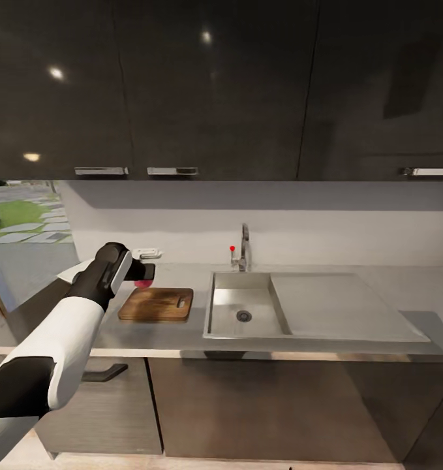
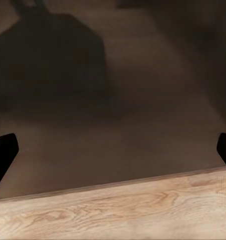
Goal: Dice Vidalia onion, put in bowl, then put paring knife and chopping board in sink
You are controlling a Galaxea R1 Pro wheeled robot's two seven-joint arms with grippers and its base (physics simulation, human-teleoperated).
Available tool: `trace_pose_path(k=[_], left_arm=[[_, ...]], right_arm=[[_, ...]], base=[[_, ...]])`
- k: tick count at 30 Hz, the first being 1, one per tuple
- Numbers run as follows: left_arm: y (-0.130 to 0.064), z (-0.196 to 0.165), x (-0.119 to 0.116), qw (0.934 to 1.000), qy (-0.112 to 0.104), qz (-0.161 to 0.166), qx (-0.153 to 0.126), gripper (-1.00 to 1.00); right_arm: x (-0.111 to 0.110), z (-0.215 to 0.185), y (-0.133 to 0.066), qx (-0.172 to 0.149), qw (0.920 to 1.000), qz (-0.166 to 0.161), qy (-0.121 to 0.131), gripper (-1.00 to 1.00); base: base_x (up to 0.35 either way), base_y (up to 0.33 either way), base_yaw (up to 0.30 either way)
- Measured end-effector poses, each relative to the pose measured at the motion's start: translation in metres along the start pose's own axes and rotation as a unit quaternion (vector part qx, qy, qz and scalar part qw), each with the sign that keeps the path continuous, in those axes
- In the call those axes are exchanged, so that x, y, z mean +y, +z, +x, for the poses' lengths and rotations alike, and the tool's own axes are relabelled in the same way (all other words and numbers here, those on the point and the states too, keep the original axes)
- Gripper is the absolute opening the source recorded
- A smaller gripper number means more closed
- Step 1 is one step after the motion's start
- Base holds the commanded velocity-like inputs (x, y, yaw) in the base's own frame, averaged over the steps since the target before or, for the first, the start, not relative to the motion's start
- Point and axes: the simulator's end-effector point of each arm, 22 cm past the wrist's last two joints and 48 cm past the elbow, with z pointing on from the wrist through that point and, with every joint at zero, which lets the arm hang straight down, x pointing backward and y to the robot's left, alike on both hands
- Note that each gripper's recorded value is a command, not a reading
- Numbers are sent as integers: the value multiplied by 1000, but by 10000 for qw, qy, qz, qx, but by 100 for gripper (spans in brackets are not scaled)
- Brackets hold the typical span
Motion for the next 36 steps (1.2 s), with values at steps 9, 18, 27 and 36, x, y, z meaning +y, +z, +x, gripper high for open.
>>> trace_pose_path(k=[9, 18, 27, 36], left_arm=[[7, 12, -11, 9998, 11, 83, 157, -100], [12, 20, -32, 9994, 68, 213, 261, -100], [15, 25, -33, 9992, 63, 215, 331, -100], [17, 28, -29, 9991, 57, 180, 374, -100]], right_arm=[[0, 0, 0, 0, 10000, -1, 1, 100], [0, 0, 0, -1, 10000, 1, -2, 100], [0, 0, 0, -1, 10000, -3, -5, 100], [1, 0, 0, -1, 10000, -12, -2, 100]], base=[[0, 10, 0], [0, 0, 0], [0, 0, 0], [0, 0, 0]])
